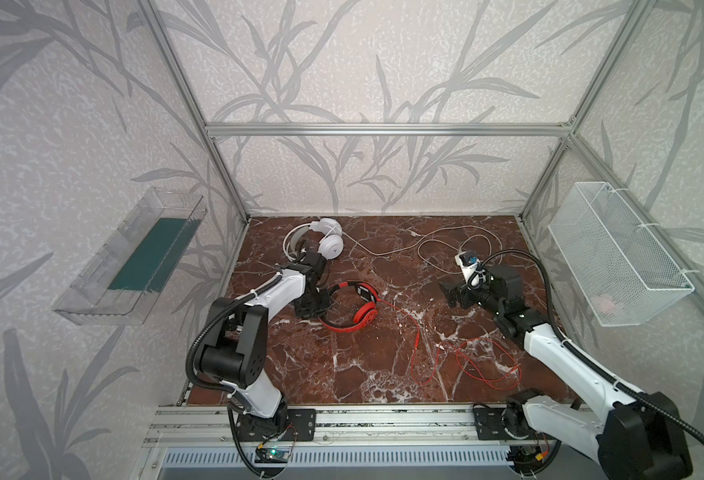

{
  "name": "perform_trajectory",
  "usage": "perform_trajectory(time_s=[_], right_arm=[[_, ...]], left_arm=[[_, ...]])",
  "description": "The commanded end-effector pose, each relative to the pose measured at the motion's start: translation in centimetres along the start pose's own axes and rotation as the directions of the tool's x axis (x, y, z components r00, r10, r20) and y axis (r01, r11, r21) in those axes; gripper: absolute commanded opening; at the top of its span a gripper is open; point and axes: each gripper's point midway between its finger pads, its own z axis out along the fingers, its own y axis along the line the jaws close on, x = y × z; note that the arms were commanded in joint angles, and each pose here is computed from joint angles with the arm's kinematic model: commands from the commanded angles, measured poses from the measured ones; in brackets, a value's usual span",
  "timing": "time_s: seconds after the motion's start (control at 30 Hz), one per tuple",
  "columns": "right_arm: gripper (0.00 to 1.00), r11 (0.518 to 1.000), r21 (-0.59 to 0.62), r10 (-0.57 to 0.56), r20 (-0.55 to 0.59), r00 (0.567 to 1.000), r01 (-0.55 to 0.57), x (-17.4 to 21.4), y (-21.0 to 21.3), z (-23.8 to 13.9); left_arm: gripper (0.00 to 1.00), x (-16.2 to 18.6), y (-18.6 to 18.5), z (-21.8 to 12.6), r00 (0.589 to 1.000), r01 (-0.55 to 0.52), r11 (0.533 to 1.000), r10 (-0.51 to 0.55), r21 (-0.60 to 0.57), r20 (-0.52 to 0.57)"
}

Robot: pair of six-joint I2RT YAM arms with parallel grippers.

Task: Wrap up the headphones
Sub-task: 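Grasp the red headband with the left gripper and lift it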

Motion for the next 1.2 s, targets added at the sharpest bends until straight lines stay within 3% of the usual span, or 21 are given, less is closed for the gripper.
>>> perform_trajectory(time_s=[0.0, 0.4, 0.6, 0.7, 0.8, 1.07, 1.17], right_arm=[[0.99, 1.0, -0.001, -0.013, 0.005, 1.0, 0.013, -0.6, 0.1, -0.3], [0.99, 1.0, 0.005, -0.015, -0.001, 1.0, 0.015, -0.4, 0.1, -0.6], [0.99, 1.0, 0.008, -0.017, -0.005, 1.0, 0.017, -0.3, 0.1, -0.6], [0.99, 1.0, 0.01, -0.017, -0.006, 1.0, 0.017, -0.3, 0.1, -0.5], [0.99, 1.0, 0.01, -0.018, -0.008, 1.0, 0.018, -0.3, 0.1, -0.4], [0.99, 0.999, -0.001, -0.039, -0.017, 0.999, 0.039, -0.3, 0.4, -0.3], [0.99, 0.997, -0.038, -0.067, -0.002, 0.998, 0.067, -0.7, 1.3, -0.3]], left_arm=[[0.19, 1.0, 0.4, 1.7, 0.999, -0.006, 1.0, 0.005, -0.014, -0.037], [0.35, 1.9, 0.6, 3.8, 0.995, -0.009, 1.0, 0.007, -0.023, -0.104], [0.45, 2.1, 1.7, 3.9, 0.994, -0.026, 0.996, 0.016, -0.088, -0.112], [0.46, 2.0, 2.0, 3.7, 0.995, -0.026, 0.994, 0.016, -0.105, -0.102], [0.38, 1.9, 1.9, 4.0, 0.995, -0.024, 0.994, 0.013, -0.102, -0.102], [0.03, 1.2, 1.2, 3.9, 0.996, -0.01, 0.996, 0.003, -0.086, -0.085], [0.0, 0.8, 0.7, 3.0, 0.998, -0.004, 0.998, 0.0, -0.067, -0.068]])
